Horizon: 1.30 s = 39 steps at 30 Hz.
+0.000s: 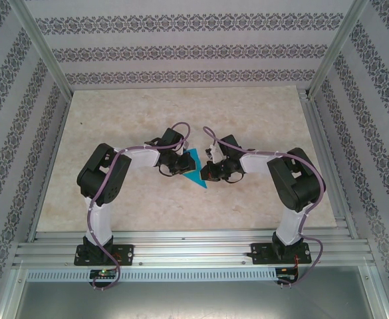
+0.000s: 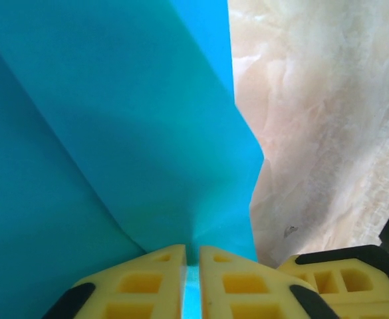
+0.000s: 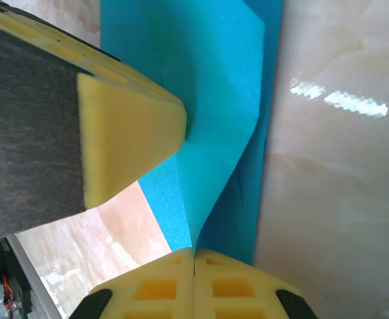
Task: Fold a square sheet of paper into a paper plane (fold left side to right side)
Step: Fourth fold the wing at the center of the table.
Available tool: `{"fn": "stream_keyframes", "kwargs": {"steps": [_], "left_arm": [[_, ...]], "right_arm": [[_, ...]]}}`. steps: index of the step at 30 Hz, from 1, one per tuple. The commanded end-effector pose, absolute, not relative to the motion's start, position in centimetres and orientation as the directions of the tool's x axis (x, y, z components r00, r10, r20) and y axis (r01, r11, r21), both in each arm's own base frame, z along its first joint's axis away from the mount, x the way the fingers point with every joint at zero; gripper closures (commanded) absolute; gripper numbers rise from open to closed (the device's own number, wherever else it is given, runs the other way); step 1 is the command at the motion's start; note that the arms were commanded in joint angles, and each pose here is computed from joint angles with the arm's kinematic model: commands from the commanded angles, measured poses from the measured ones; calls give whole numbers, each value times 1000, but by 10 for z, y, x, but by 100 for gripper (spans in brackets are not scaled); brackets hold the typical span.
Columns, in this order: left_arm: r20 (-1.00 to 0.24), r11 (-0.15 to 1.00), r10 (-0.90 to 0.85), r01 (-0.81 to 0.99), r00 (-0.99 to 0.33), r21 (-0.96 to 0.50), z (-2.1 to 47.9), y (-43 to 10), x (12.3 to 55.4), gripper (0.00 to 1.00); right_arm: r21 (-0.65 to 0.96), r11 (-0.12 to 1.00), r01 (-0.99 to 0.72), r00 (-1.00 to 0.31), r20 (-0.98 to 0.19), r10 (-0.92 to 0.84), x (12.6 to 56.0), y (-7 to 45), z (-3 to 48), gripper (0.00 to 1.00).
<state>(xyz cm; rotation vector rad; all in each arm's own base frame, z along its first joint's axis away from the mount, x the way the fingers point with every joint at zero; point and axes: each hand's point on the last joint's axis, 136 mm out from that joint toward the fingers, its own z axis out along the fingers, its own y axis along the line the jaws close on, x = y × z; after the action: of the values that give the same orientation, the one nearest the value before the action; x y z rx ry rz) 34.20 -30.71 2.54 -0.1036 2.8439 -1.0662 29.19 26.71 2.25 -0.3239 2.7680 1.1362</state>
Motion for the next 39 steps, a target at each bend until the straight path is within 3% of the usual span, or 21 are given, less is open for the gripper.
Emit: {"fn": "stream_keyframes", "kwargs": {"steps": [1, 6, 16, 39], "left_arm": [[-139, 758, -86, 26, -986, -651, 45, -305, 342, 79], [-155, 755, -86, 37, -984, -655, 54, -301, 336, 76], [-100, 796, -84, -6, -992, -606, 19, -291, 326, 87], [-63, 872, -62, -23, -996, -488, -15, -274, 322, 90]], "right_arm": [[698, 671, -250, -968, -206, -146, 295, 268, 22, 100], [702, 669, -246, -969, -198, -148, 295, 269, 19, 99], [704, 668, -242, -970, -197, -143, 296, 268, 21, 100], [731, 645, -223, -975, -178, -136, 301, 265, 28, 99]]}}
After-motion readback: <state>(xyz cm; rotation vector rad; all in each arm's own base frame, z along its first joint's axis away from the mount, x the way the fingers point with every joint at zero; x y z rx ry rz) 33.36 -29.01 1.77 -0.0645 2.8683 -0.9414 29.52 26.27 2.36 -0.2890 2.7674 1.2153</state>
